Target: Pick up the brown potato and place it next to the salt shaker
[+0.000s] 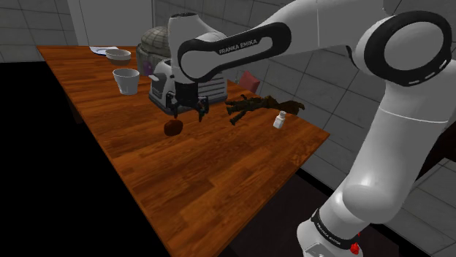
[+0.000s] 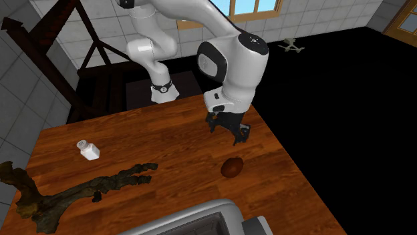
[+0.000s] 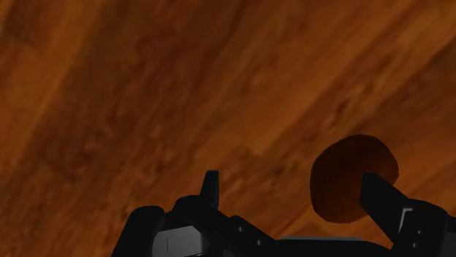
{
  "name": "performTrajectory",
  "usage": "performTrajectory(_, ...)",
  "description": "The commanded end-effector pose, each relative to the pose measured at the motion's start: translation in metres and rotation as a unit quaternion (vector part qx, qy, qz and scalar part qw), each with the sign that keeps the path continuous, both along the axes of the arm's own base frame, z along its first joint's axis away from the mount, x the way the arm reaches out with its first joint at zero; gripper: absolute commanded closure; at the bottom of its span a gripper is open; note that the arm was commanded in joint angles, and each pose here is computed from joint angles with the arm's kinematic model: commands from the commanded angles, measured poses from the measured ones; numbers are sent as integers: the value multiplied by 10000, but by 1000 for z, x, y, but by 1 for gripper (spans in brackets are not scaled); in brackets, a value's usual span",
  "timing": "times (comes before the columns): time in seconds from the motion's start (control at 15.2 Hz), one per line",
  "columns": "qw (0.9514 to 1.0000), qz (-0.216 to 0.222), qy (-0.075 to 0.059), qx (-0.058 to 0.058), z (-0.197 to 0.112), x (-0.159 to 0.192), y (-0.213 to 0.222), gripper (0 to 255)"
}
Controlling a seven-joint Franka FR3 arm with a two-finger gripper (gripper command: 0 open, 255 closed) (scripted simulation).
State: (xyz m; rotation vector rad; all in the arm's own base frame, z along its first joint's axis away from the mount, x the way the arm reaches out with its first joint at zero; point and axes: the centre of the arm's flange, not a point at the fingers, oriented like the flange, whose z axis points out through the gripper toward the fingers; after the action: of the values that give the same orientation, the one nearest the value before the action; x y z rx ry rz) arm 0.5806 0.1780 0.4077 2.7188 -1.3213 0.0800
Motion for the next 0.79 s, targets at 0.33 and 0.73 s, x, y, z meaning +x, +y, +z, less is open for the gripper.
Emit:
performTrajectory(0.33,9951,-989,-31,-56,-46,83,5,0)
performTrajectory(0.73,9943,-1067,-34,-60,-76,89,1,0)
